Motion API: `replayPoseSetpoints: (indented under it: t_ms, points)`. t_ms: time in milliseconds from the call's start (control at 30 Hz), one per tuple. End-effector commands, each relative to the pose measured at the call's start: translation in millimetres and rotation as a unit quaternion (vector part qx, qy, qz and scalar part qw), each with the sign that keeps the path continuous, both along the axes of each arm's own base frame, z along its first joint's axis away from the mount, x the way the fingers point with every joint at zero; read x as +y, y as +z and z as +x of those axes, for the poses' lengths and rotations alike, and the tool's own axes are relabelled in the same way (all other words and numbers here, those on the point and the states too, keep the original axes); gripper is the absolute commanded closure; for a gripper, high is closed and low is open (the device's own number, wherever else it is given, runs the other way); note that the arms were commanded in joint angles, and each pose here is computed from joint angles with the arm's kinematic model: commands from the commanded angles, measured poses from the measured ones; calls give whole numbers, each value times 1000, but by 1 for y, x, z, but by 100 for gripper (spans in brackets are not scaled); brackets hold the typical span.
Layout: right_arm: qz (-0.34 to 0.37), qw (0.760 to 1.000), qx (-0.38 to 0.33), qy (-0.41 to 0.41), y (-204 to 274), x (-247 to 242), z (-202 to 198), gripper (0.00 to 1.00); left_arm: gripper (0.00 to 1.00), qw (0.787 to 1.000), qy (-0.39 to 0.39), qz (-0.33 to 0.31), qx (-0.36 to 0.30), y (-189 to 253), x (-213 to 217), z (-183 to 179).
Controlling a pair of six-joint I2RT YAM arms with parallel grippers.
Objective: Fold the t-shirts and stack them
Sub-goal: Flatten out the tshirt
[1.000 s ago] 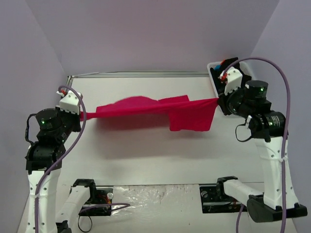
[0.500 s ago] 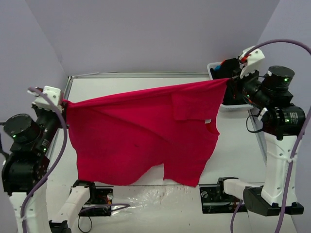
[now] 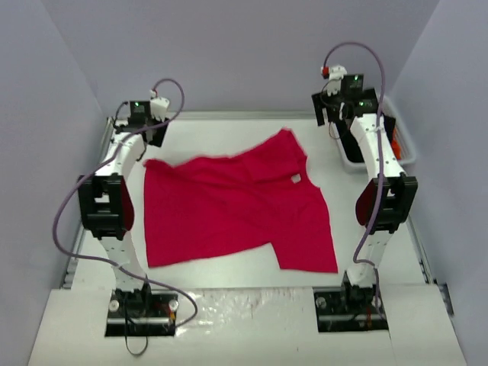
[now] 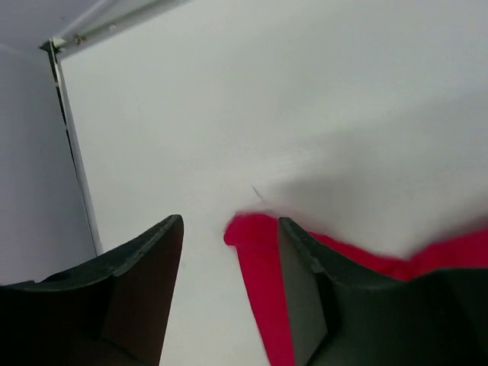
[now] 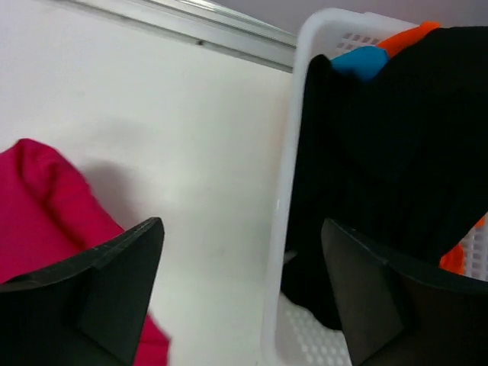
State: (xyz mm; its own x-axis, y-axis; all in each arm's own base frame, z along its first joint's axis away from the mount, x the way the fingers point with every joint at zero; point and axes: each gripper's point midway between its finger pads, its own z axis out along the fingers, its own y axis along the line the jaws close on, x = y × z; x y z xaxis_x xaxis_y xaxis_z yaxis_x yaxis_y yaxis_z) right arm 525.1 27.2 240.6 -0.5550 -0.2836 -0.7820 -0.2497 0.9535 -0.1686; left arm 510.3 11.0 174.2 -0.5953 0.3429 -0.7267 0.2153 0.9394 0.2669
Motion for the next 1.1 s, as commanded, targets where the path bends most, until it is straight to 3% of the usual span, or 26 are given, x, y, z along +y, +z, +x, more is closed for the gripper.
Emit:
replayPoseSetpoints:
  t_ms: [0,33,67,200,333,400,433,667,800,933,1067]
  points:
    - [-60,993,-8,-106,-37,-41,68,18,48,994,34,71,-76,47,20,72]
    - [-69,992,4,-105,-48,-41,71,15,46,994,26,86,-56,23,18,85]
    - [-84,990,9,-110,-56,-42,73,9,43,993,26,94,-63,27,17,91]
    - [-93,991,27,-93,-64,-40,59,8,32,989,19,110,-98,58,3,89]
    - [-71,993,92,-30,-99,-17,5,10,31,992,11,83,-92,62,-9,37]
    - [-46,994,97,2,-95,1,-18,12,30,994,0,65,-87,56,-15,15]
    - [-42,991,128,15,-115,5,-39,13,30,996,-5,57,-74,46,-17,-11]
    - [-14,977,195,82,-138,30,-123,19,28,998,-15,63,12,0,-11,-116]
    - [-29,987,137,74,-122,24,-125,18,28,996,-18,82,10,-5,0,-160]
    - [-77,995,58,-2,-97,-5,-100,9,28,997,-7,80,10,-12,5,-175]
    - [-93,994,58,-5,-94,-12,-74,17,28,998,0,64,8,-8,3,-179]
